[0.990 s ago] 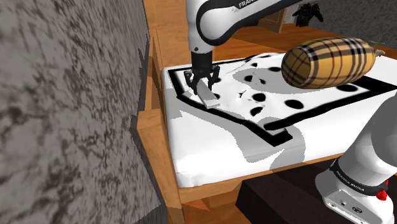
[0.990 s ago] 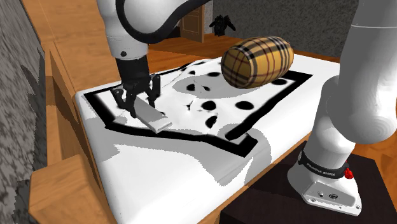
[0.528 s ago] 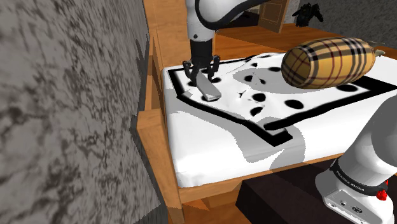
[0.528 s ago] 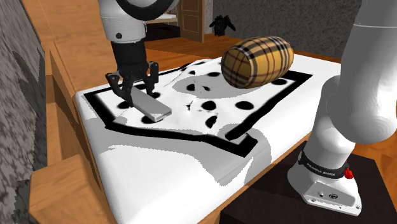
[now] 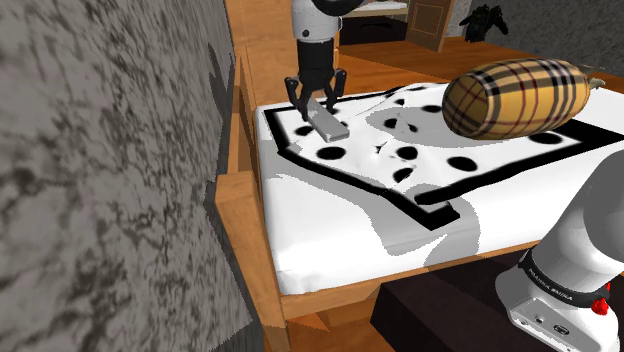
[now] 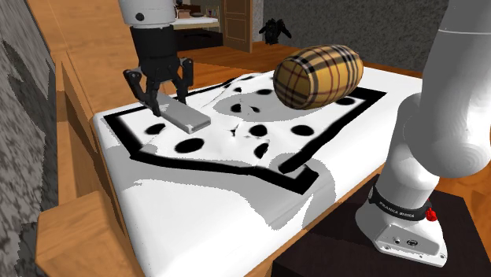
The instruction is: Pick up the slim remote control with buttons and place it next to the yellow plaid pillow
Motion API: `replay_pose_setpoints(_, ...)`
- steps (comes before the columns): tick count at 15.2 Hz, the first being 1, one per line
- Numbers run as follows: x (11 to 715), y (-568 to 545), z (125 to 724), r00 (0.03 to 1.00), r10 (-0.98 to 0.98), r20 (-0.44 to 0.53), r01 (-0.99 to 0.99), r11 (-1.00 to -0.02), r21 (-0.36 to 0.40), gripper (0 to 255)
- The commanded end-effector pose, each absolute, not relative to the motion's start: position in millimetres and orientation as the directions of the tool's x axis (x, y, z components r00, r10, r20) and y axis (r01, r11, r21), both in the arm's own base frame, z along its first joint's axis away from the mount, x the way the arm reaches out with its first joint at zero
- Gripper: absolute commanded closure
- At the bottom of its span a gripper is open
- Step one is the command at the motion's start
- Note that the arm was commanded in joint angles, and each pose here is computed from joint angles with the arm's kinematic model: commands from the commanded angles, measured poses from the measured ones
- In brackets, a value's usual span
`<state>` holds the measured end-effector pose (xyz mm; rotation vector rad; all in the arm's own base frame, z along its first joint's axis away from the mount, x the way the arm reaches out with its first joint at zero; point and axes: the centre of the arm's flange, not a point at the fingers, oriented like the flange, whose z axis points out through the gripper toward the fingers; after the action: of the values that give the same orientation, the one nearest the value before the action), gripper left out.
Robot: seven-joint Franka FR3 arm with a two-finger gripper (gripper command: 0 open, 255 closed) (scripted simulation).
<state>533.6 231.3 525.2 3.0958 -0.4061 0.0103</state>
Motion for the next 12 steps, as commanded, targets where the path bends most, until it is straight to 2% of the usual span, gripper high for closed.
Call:
replay_pose_setpoints(1, 533.4, 230.0, 536.6, 0.966, -0.258, 0.009, -0.258, -0.966, 0.018, 255)
replay_pose_setpoints(12, 533.4, 230.0, 594.7, 0.966, -0.258, 0.009, -0.258, -0.966, 0.018, 255)
